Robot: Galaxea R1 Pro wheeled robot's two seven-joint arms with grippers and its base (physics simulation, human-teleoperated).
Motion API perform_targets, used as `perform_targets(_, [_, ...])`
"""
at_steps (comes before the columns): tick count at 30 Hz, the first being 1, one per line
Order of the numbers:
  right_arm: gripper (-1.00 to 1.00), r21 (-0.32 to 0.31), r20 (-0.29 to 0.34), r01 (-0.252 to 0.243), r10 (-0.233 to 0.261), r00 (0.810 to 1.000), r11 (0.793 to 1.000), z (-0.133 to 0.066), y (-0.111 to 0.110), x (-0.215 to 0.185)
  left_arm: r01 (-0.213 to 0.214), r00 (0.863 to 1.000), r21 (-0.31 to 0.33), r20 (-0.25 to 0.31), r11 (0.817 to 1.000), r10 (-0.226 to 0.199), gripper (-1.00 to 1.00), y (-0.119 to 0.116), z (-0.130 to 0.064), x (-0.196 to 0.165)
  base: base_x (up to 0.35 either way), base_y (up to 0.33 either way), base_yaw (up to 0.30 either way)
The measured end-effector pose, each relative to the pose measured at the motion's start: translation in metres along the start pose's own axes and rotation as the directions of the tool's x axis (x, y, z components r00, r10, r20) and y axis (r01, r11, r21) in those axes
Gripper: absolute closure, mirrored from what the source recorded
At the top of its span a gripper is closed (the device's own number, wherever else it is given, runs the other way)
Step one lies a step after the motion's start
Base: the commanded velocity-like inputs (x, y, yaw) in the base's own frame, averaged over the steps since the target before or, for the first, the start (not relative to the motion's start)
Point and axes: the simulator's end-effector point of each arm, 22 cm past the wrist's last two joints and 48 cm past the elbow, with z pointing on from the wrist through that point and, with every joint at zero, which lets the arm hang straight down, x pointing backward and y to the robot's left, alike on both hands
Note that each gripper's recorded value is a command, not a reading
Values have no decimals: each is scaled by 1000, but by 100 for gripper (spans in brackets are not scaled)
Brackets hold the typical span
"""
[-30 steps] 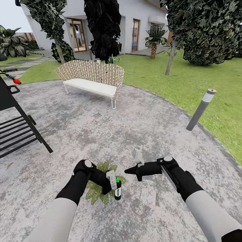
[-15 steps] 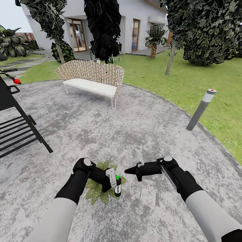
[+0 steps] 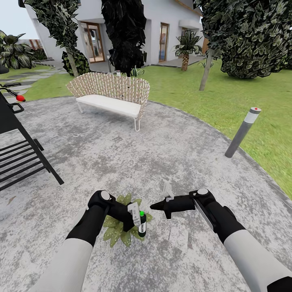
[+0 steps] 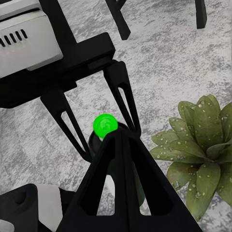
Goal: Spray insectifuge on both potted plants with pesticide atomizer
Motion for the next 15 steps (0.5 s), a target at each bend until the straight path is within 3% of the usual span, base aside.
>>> perform_targets(15, [100,-25,-31,11,-12,999,1000,9,9,7,0,1000,1,3,1000,0,100,0,0,-1,0,0,0])
